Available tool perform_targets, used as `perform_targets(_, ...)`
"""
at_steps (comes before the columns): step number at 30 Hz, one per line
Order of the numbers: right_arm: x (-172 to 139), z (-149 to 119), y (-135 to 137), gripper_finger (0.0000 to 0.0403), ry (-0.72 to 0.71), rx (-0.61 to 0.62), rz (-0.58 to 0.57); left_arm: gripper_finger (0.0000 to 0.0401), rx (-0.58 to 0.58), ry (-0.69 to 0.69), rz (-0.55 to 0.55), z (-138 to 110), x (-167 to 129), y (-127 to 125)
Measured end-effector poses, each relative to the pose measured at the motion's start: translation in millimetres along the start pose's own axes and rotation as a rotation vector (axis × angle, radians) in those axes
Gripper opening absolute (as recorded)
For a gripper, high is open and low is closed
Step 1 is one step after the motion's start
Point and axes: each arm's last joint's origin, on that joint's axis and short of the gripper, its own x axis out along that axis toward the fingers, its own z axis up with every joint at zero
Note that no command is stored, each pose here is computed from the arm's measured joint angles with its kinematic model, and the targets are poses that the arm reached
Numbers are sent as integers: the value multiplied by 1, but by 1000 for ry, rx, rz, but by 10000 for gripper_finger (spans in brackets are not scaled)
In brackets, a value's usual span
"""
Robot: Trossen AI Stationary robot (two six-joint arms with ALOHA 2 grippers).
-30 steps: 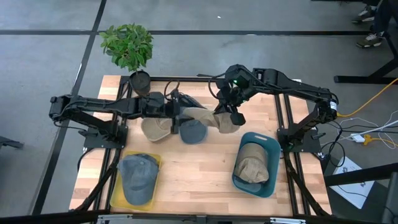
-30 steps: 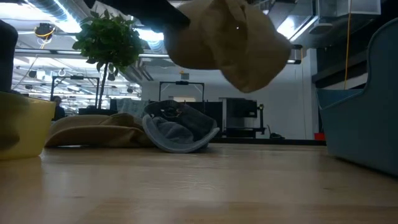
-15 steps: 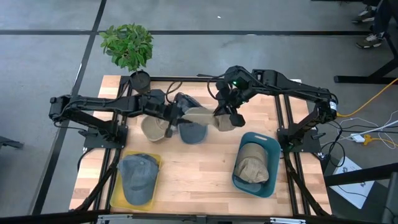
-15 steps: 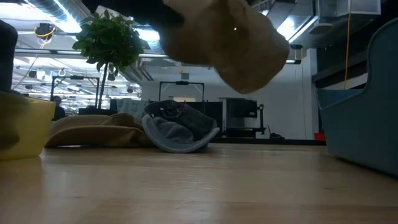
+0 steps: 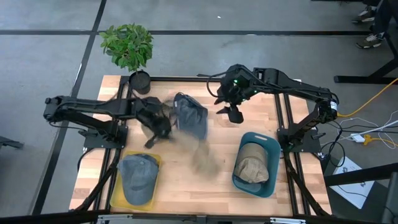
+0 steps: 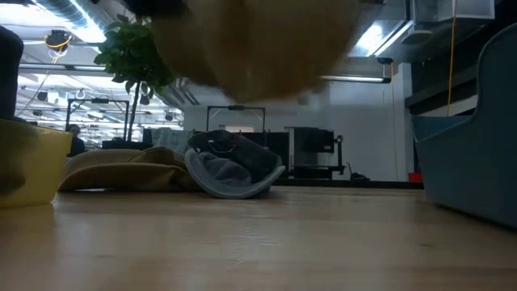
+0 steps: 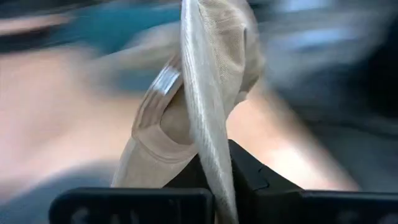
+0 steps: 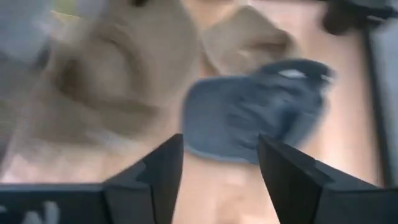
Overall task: Pick & Place hat
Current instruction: Put the right brown cap into the blue bin
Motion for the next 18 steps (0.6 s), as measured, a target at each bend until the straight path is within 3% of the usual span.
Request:
perform_targets(1, 0, 0, -1, 207, 9, 14, -44, 8, -37, 21, 136, -1, -6, 3)
perform_targets(2, 0, 0, -3, 210, 20, 31, -88, 8, -82, 20, 201, -1, -11, 5)
perform_targets(3, 0, -1, -4, 211, 31, 46, -130, 8, -104, -3, 186, 1, -14, 4)
perform_targets(4, 0, -1, -5, 212, 42, 57, -167, 8, -104, -34, 92, 3, -16, 0)
perform_targets(7, -1, -2, -7, 213, 62, 65, -229, 8, -7, -151, -326, 15, -14, -19)
perform_targets(9, -1, -2, -7, 213, 61, 61, -229, 8, 22, -156, -427, 15, -12, -27)
perform_targets(11, -1, -2, -7, 213, 61, 58, -228, 8, -9, -122, -303, 13, -13, -25)
perform_targets(15, -1, -1, -7, 213, 54, 59, -230, 10, -145, -21, 90, 3, -22, -13)
perform_targets(18, 0, -1, -7, 213, 50, 64, -230, 14, -267, -51, 182, 3, -26, -5)
